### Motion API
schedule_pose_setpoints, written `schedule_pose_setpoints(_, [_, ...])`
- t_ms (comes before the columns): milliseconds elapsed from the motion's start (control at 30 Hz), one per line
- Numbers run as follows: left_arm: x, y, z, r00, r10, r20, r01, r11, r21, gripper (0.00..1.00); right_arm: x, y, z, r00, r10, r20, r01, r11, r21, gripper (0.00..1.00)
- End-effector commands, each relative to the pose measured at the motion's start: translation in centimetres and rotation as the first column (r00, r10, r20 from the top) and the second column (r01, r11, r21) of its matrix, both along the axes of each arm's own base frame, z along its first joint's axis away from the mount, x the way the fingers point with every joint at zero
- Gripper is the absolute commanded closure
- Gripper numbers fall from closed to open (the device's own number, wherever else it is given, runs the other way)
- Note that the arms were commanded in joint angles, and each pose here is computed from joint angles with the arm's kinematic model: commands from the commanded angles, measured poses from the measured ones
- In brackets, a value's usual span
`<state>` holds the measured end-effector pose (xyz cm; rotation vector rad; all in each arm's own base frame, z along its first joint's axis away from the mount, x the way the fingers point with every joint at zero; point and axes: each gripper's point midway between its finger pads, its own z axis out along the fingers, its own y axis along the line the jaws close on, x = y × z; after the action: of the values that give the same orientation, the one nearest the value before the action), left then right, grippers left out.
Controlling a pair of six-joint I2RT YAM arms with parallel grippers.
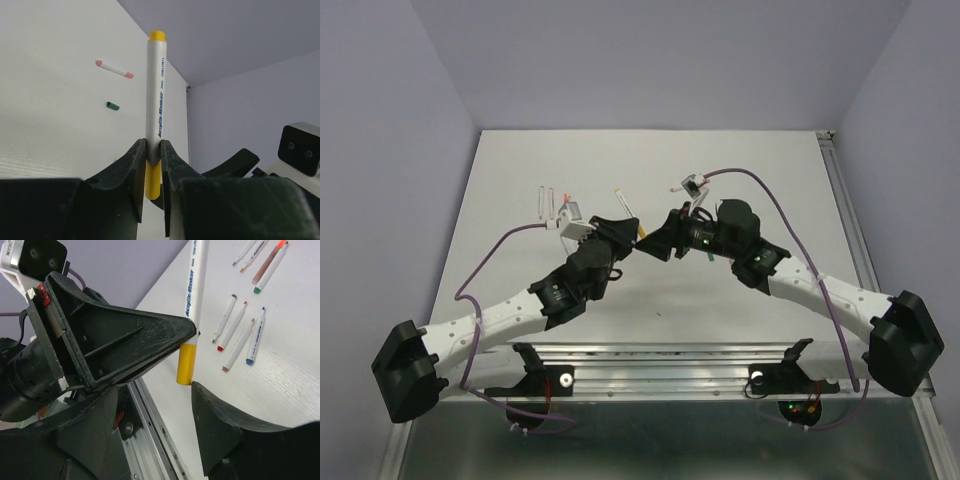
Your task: Open the pen caps
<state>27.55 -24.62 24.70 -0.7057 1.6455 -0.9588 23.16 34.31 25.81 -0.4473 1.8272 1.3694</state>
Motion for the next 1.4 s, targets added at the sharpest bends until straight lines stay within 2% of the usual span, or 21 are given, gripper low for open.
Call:
schedule_pose_setpoints(0, [-0.1, 0.9, 1.2, 0.999, 0.042, 0.02, -0.041, 0.998, -0.039, 1.0, 0.5, 1.1, 2.9, 0.999, 0.009, 0.043, -0.011, 0.999, 0.046, 0.35])
schedule_pose_setpoints(467, [-0.8, 0.6, 1.7, 0.999, 0.008, 0.035, -0.007, 0.999, -0.042, 1.0, 1.6, 2.3, 2.6, 1.0, 0.002, 0.02, -0.003, 1.0, 0.019, 0.41])
schedule_pose_setpoints(633, [-1.0, 0.3, 1.8, 0.999, -0.014, 0.046, 0.014, 1.0, -0.015, 1.0, 2.0, 2.7, 2.5, 1.0, 0.006, 0.015, -0.006, 1.0, 0.01, 0.48])
schedule_pose_setpoints(733, [-1.0, 0.4, 1.9, 0.999, -0.009, 0.051, 0.01, 1.0, -0.017, 1.0, 2.2, 3.0, 2.4, 1.0, 0.007, 0.008, -0.007, 1.0, 0.006, 0.58])
schedule_pose_setpoints(833, [-0.9, 0.6, 2.3, 0.998, 0.002, 0.062, -0.001, 1.0, -0.018, 1.0, 2.1, 3.1, 2.2, 1.0, 0.02, -0.005, -0.02, 1.0, 0.001, 0.76])
schedule_pose_setpoints(867, [-0.8, 0.7, 2.4, 0.998, 0.005, 0.068, -0.005, 1.0, -0.008, 1.0, 1.8, 3.2, 2.3, 0.999, 0.035, -0.007, -0.035, 0.999, 0.004, 0.88])
schedule_pose_setpoints(900, [-0.8, 0.7, 2.6, 0.997, 0.007, 0.072, -0.006, 1.0, -0.009, 1.0, 1.7, 3.2, 2.3, 0.999, 0.039, -0.013, -0.039, 0.999, 0.007, 0.96])
schedule_pose_setpoints(933, [-0.7, 1.0, 2.7, 0.997, 0.022, 0.076, -0.021, 1.0, -0.008, 1.0, 1.5, 3.1, 2.2, 0.999, 0.047, -0.013, -0.047, 0.999, 0.008, 0.99])
schedule_pose_setpoints(1100, [0.8, 3.3, 3.0, 0.983, 0.143, 0.119, -0.15, 0.987, 0.053, 1.0, -0.5, 2.3, 1.1, 0.994, 0.103, -0.041, -0.103, 0.995, -0.011, 0.99])
schedule_pose_setpoints(1233, [4.5, 6.9, 2.9, 0.962, 0.243, 0.127, -0.254, 0.964, 0.078, 1.0, -3.6, 0.7, -0.1, 0.984, 0.16, -0.082, -0.161, 0.987, -0.005, 0.99])
schedule_pose_setpoints(1367, [8.3, 9.3, 2.1, 0.956, 0.268, 0.118, -0.279, 0.956, 0.089, 1.0, -5.8, -1.6, -0.6, 0.986, 0.139, -0.096, -0.138, 0.99, 0.018, 0.99])
